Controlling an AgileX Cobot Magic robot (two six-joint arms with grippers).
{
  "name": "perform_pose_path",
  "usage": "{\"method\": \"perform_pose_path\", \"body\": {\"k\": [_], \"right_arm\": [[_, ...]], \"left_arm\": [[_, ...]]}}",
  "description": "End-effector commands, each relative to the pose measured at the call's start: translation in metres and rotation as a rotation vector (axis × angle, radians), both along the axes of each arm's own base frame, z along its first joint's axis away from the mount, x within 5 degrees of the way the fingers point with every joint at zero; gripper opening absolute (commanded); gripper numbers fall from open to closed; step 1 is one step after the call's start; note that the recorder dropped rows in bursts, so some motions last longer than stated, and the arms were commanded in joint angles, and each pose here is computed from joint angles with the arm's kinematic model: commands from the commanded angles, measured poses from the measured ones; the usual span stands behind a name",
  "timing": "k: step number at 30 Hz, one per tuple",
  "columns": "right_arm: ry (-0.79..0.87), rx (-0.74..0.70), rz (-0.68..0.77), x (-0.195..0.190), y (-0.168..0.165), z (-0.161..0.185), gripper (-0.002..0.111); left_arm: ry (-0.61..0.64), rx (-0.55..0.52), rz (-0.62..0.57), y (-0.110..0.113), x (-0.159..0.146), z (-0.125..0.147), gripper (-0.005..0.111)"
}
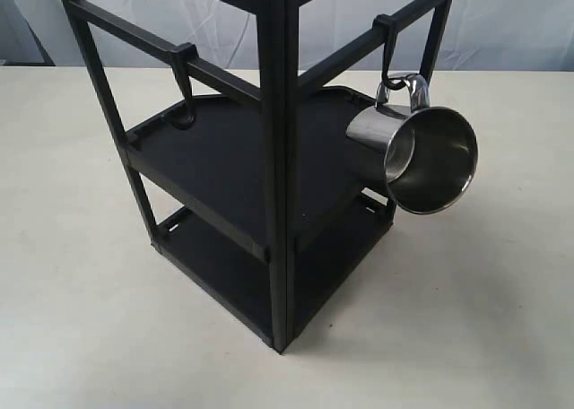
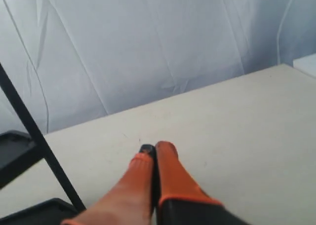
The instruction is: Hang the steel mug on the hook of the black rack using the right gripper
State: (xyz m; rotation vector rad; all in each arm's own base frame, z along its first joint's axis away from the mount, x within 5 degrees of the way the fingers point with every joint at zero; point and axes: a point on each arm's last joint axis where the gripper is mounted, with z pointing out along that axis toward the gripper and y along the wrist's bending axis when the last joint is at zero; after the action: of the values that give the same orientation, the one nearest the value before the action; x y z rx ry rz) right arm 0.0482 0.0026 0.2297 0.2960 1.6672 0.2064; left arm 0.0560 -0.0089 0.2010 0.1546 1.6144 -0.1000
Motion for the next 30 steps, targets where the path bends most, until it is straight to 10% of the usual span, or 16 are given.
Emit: {"method": "perform_pose_path", "body": {"k": [1, 30], "right_arm": [[0.073, 0.02, -0.006, 0.004, -0.001, -0.028, 0.0], [0.123, 0.038, -0.001, 0.005, 0.0, -0.041, 0.0]], "left_arm": [[-0.009, -0.004, -0.005, 0.0, 0.0, 0.001, 0.002], [-0.009, -0.004, -0.005, 0.0, 0.0, 0.001, 0.002]]}}
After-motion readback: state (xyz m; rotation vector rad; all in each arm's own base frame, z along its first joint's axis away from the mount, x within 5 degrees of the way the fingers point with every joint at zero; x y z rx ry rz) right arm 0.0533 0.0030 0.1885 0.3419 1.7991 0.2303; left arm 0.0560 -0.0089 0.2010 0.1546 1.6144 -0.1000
